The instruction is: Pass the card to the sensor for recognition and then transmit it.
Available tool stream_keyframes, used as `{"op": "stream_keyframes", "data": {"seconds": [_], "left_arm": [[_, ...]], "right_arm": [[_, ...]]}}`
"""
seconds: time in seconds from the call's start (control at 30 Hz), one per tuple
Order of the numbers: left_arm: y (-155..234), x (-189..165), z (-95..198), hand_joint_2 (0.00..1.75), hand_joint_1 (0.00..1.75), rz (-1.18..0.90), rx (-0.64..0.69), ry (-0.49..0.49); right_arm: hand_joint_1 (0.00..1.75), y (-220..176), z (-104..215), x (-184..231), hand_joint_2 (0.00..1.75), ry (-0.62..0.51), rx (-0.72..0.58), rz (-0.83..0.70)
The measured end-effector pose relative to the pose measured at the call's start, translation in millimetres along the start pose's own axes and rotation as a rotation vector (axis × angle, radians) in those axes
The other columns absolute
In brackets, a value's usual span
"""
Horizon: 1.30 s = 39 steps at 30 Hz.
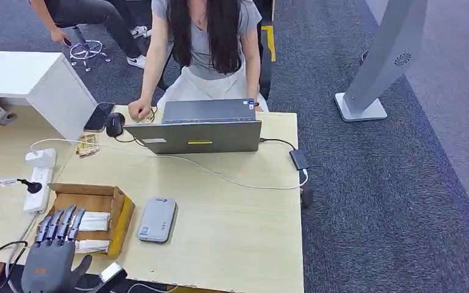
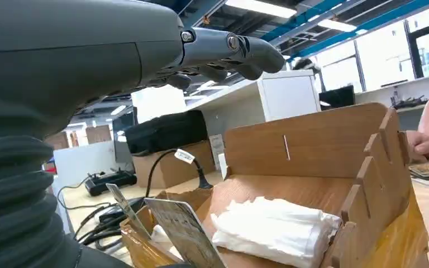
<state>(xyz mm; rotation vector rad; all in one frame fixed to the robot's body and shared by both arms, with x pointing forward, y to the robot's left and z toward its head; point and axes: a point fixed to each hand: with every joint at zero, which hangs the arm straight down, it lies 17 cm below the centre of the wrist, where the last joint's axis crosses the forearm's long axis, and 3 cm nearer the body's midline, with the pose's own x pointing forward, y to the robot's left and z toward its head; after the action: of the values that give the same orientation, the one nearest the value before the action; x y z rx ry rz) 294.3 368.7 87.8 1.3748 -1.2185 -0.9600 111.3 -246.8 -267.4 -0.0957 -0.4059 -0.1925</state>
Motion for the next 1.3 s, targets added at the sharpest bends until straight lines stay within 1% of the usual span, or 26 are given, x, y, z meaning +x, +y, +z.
{"op": "stream_keyframes", "data": {"seconds": [0.77,1.3], "left_arm": [[-3.1,-13.4,2.9,1.75,0.0,0.005,-0.018,0.048],[-10.7,-12.4,5.1,1.75,0.0,0.027,-0.055,0.052]], "right_arm": [[0.0,-0.3,-0.2,0.1,1.75,0.001,0.0,0.004],[0.0,-0.8,-0.6,0.9,1.75,0.0,0.002,0.015]]}}
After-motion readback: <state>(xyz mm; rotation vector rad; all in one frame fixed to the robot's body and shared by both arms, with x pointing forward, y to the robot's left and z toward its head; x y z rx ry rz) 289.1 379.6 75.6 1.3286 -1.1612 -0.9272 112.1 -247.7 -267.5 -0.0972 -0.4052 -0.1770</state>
